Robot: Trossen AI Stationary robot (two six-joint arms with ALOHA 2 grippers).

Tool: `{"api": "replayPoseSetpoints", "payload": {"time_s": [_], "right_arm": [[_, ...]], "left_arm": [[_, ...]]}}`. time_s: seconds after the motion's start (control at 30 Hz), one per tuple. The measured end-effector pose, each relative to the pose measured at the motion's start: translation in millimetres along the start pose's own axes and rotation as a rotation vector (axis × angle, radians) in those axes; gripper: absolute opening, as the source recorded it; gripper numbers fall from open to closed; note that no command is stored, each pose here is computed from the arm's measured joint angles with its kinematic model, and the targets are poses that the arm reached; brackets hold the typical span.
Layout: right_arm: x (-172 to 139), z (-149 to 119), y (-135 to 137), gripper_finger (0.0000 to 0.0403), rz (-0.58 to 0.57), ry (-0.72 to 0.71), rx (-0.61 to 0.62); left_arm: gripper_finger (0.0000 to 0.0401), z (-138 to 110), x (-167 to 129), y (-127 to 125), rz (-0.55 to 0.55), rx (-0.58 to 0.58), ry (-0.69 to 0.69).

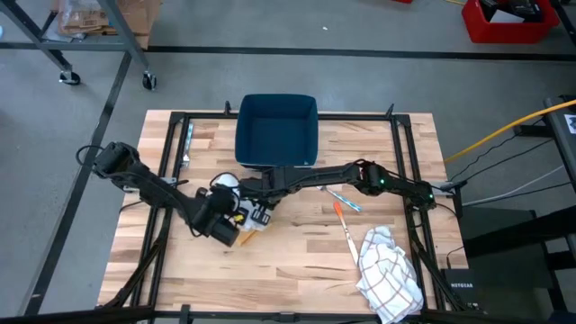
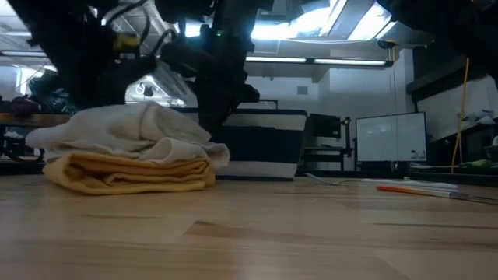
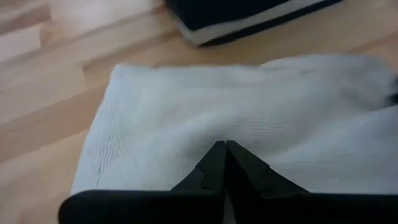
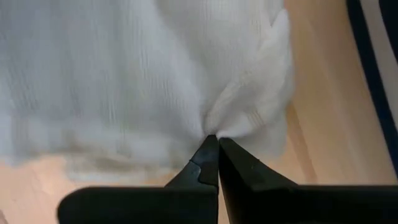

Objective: Fold towel
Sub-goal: Stack the folded top white patterned towel on top of the yellow towel

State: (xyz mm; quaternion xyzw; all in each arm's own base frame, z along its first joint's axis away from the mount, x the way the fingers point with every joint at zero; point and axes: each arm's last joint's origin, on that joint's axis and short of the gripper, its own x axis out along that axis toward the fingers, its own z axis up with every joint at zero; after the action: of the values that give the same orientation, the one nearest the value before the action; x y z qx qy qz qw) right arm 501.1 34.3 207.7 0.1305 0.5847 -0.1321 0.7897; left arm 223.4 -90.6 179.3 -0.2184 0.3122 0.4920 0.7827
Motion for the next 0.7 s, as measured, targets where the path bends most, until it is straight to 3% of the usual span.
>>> {"api": "replayPoseSetpoints", "payload": {"time_s": [0.17,0.37,0.7], "right_arm": [[0,-4,-3,0.0008,-0.023,0.047,-0.002],[-1,-7,-3,0.0008,-0.027,0.077,-0.005],[0,-6,-5,0.0008,-0.07,0.052,-0.008]], "left_arm": [[0.0005,-12,22,18,0.062,-0.064,0.061],[0.0005,-27,36,24,-0.006,-0.137,0.062],[0.0005,-31,40,28,-0.002,-0.143,0.078]]}}
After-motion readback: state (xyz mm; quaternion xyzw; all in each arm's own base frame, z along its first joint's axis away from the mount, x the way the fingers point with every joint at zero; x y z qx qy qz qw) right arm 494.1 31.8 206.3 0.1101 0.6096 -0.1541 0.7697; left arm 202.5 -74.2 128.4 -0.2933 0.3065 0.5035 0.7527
